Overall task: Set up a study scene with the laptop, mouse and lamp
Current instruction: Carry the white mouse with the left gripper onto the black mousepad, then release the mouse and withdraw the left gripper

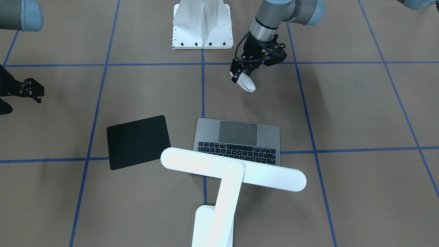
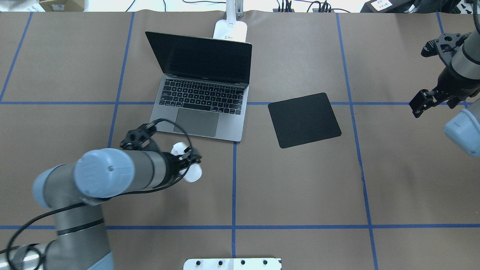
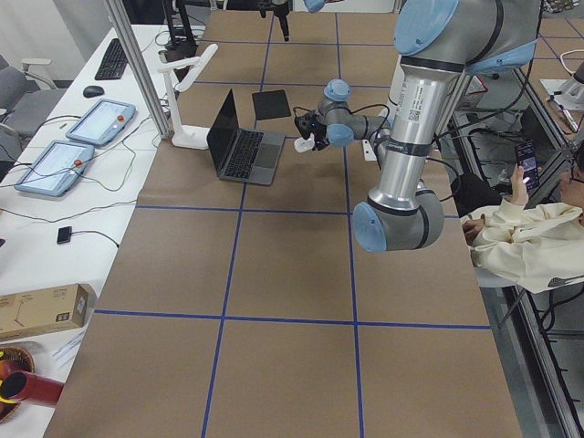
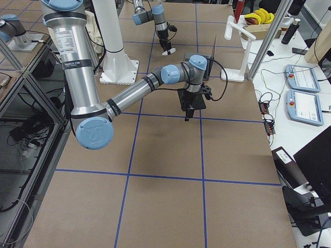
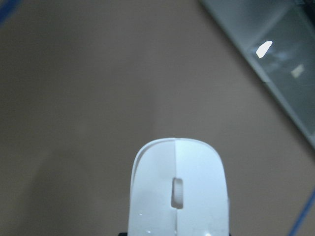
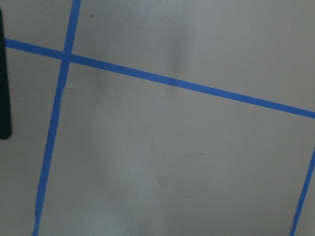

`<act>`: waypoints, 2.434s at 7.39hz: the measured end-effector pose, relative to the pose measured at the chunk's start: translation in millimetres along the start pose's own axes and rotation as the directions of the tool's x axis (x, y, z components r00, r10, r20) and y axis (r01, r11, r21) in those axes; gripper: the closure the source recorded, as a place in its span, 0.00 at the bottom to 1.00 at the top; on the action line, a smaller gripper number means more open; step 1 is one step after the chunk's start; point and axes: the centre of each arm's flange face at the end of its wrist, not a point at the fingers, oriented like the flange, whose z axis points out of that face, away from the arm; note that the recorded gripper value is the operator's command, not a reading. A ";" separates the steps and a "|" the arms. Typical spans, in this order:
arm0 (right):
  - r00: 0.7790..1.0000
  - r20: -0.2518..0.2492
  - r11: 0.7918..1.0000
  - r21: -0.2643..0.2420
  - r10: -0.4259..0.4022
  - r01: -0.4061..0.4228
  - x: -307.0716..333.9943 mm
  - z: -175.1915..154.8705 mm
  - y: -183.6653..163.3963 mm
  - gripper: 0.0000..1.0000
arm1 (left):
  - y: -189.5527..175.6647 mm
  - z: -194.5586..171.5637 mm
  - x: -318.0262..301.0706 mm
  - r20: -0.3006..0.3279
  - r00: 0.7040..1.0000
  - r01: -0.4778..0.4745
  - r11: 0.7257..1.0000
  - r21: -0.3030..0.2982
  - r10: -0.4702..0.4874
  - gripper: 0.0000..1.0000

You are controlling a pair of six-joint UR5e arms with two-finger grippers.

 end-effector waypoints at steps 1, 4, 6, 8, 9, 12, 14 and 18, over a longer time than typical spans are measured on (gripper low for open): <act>1.000 0.007 1.000 -0.008 0.004 -0.003 -0.9 0.2 0.4 0.00 | 5.9 11.2 31.9 -0.041 0.999 -0.026 0.999 0.045 0.028 1.00; 1.000 0.000 0.999 -0.035 0.016 -0.016 0.9 2.7 7.0 0.00 | 26.9 45.4 113.6 -0.102 0.991 -0.070 0.982 0.174 0.089 1.00; 1.000 0.001 0.999 -0.042 0.020 -0.020 -0.3 5.4 3.7 0.00 | 50.9 71.1 163.0 -0.119 0.986 -0.082 0.964 0.254 0.115 1.00; 1.000 0.001 0.999 -0.043 0.021 -0.021 -0.4 6.7 2.4 0.00 | 79.2 96.5 199.2 -0.127 0.982 -0.091 0.940 0.329 0.139 1.00; 1.000 0.002 0.999 -0.039 0.020 -0.020 -1.3 5.5 2.4 0.00 | 94.7 109.8 212.5 -0.119 0.981 -0.098 0.926 0.365 0.151 1.00; 1.000 0.004 0.999 -0.035 0.021 -0.021 -2.2 4.3 2.3 0.00 | 114.3 152.7 221.7 -0.075 0.976 -0.147 0.872 0.468 0.205 0.23; 1.000 0.004 0.999 -0.036 0.022 -0.022 -1.9 5.1 1.8 0.00 | 131.4 162.0 216.7 -0.066 0.972 -0.165 0.854 0.494 0.225 0.00; 0.999 -0.004 0.999 -0.018 0.033 -0.033 0.8 -2.4 -5.9 0.00 | 146.5 113.2 227.9 -0.134 0.953 -0.182 0.867 0.465 0.272 0.00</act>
